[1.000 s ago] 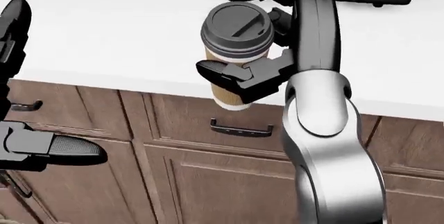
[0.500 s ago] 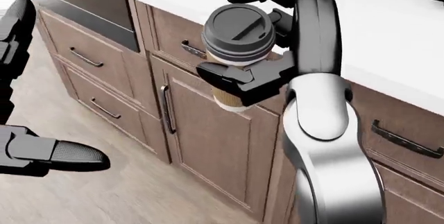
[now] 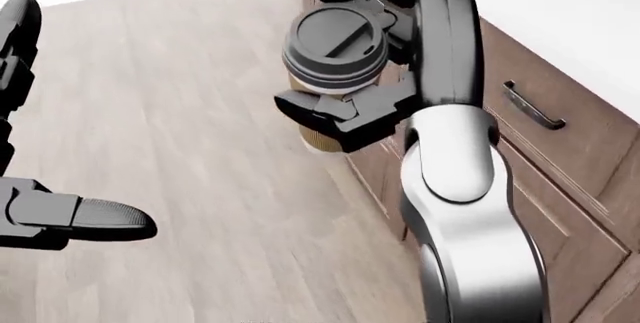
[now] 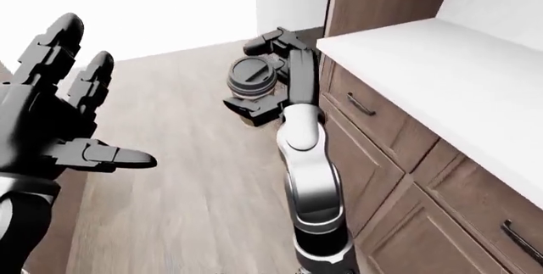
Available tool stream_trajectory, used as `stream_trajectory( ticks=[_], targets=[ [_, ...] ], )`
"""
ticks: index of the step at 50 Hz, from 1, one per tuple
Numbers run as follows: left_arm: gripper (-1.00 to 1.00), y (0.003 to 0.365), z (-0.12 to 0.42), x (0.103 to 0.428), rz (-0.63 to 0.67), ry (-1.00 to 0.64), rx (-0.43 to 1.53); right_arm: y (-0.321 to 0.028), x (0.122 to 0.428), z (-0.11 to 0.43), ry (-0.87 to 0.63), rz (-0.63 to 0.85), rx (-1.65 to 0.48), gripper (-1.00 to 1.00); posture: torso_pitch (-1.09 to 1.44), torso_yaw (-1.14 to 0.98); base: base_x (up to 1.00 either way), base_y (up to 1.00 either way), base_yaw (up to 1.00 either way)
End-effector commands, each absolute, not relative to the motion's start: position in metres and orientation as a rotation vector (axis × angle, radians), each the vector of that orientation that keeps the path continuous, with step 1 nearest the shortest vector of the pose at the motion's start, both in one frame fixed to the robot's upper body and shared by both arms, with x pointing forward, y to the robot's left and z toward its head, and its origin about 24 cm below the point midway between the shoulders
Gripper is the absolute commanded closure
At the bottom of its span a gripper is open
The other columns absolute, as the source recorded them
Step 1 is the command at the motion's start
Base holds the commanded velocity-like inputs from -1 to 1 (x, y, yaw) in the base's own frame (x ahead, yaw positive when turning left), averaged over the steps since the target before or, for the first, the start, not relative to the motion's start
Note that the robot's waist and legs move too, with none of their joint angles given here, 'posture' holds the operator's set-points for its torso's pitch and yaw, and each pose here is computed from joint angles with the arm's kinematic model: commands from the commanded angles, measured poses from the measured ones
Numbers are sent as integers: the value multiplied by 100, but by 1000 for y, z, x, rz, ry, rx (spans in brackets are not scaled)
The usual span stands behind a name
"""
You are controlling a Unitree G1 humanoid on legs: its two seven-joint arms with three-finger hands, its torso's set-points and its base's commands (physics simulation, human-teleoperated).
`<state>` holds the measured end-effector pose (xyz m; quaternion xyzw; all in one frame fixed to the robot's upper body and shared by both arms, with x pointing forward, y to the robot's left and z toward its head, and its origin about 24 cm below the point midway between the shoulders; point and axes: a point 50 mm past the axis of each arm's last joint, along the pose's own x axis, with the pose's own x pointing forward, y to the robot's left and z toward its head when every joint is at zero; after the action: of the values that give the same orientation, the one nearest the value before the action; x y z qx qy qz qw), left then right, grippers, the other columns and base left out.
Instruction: Move the drinks to the dining counter.
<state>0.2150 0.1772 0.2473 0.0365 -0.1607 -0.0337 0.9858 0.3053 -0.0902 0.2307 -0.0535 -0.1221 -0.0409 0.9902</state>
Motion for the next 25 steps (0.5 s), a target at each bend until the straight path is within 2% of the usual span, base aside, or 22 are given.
stream_trajectory(
  ticks=[1, 25],
  targets=[
    [-100, 176, 255, 212, -73, -380, 84, -90, 301, 244, -319, -88, -94, 100, 0, 0, 10, 0, 100],
    [-100, 175, 254, 211, -76, -381, 85, -92, 300, 244, -322, -87, -96, 100, 0, 0, 12, 0, 100]
  ],
)
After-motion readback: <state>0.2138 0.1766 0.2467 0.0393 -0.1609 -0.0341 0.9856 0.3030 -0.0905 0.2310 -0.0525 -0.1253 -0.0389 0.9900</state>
